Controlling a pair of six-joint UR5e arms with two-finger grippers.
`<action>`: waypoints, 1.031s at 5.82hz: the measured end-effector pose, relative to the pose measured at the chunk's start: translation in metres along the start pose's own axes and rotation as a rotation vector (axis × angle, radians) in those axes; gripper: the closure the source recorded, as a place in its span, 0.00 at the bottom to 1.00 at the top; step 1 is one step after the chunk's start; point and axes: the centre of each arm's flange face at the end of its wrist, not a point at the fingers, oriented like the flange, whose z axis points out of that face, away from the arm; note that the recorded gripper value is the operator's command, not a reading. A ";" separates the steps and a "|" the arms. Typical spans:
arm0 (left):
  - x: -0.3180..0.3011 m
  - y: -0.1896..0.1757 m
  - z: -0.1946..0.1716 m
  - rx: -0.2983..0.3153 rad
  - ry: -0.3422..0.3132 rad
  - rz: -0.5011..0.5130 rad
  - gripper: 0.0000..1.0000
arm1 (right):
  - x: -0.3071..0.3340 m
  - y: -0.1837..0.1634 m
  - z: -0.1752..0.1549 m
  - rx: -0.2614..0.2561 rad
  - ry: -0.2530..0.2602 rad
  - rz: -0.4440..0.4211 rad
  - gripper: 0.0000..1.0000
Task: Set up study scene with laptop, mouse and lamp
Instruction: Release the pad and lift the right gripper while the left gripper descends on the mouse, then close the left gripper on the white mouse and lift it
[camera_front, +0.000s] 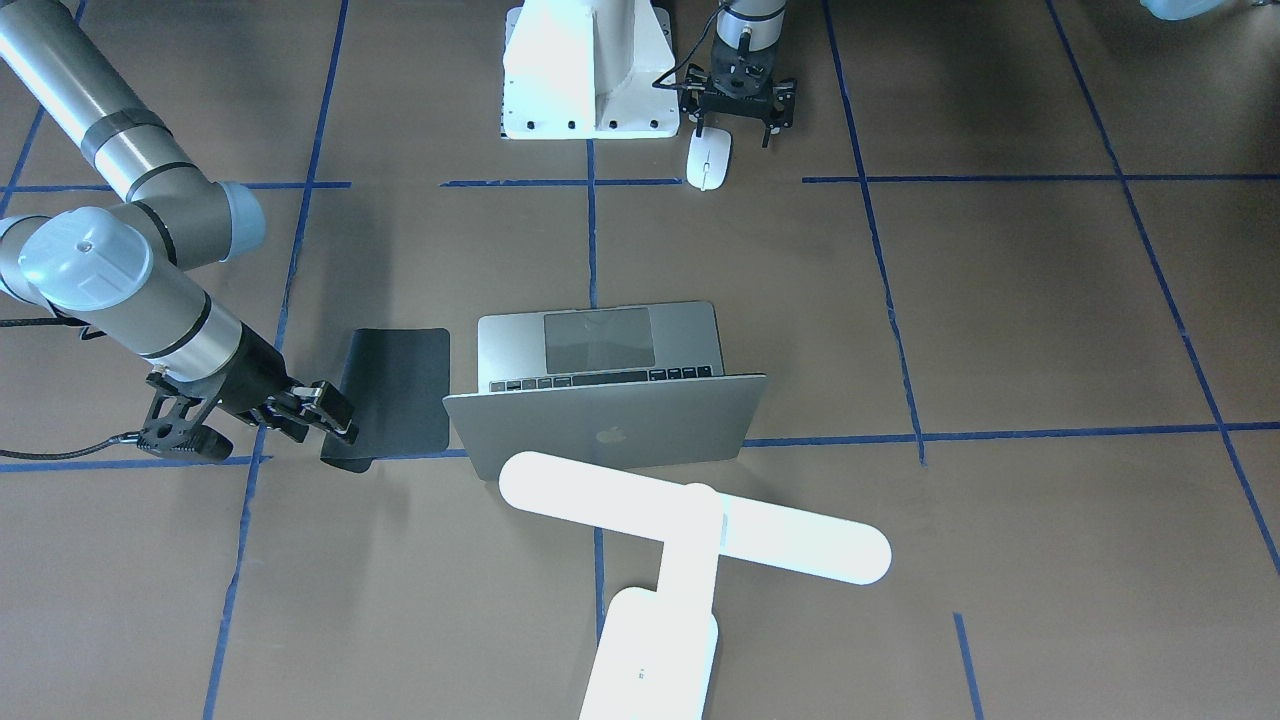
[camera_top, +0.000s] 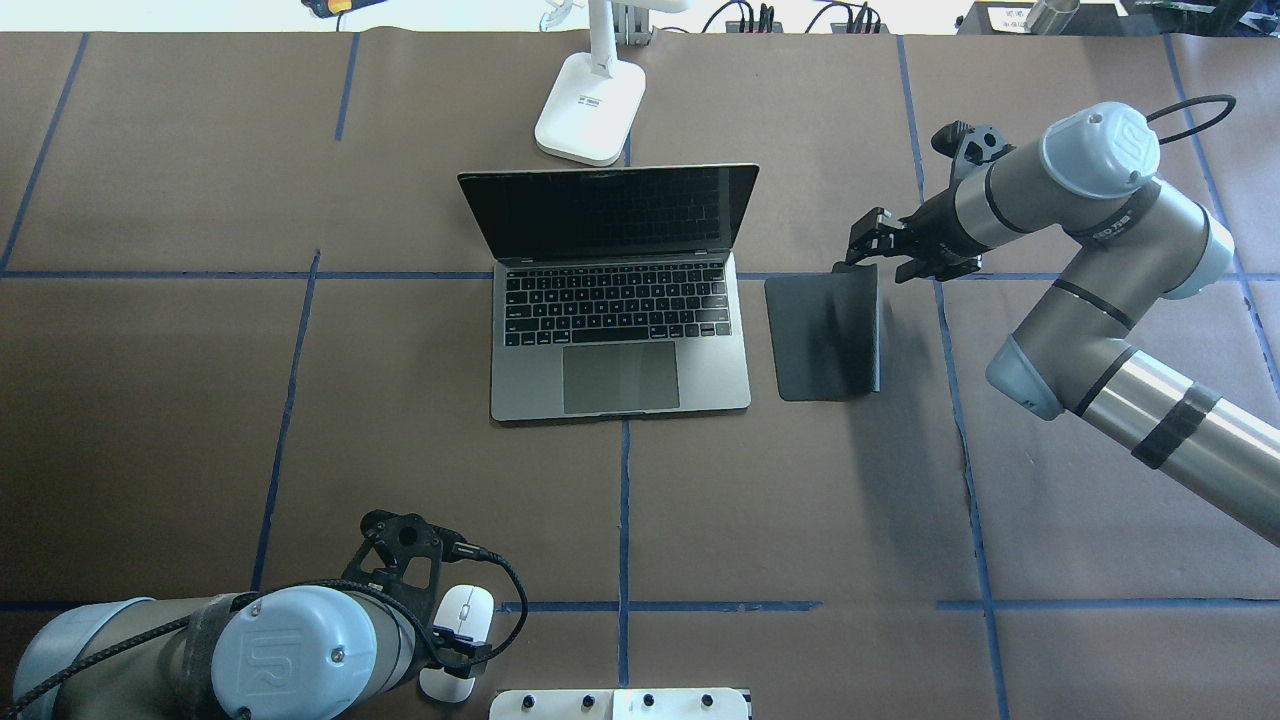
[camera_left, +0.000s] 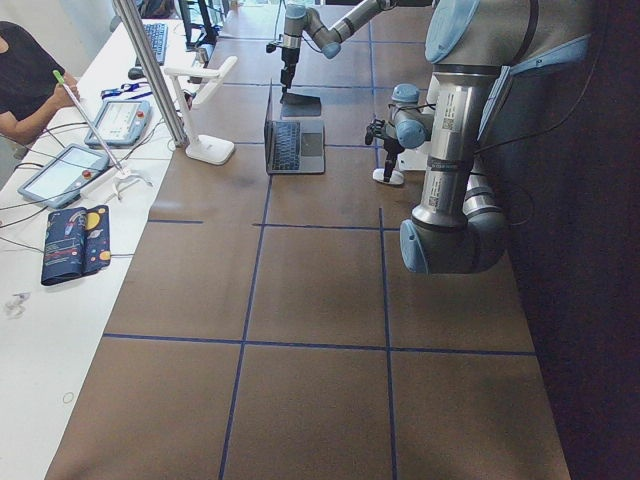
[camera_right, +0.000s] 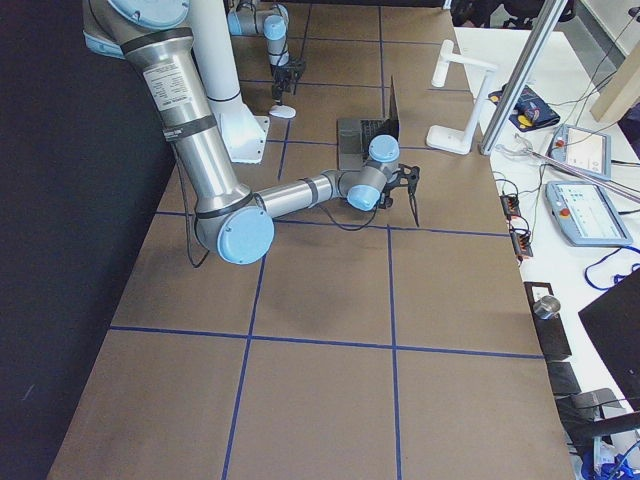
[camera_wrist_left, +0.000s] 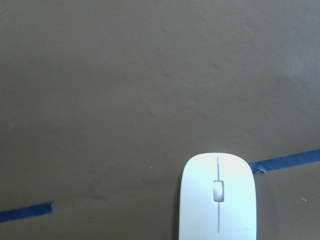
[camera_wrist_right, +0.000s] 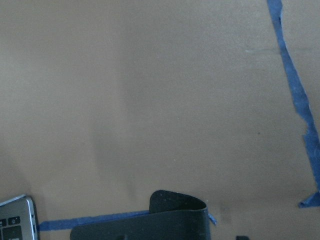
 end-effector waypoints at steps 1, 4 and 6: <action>0.003 -0.001 0.008 0.008 0.021 0.045 0.02 | -0.002 -0.001 -0.004 0.000 -0.008 -0.001 0.00; 0.005 -0.001 0.032 0.014 0.042 0.074 0.02 | -0.007 -0.003 -0.018 0.011 -0.027 -0.007 0.00; 0.009 -0.001 0.031 0.019 0.060 0.073 0.01 | -0.007 -0.004 -0.020 0.013 -0.029 -0.007 0.00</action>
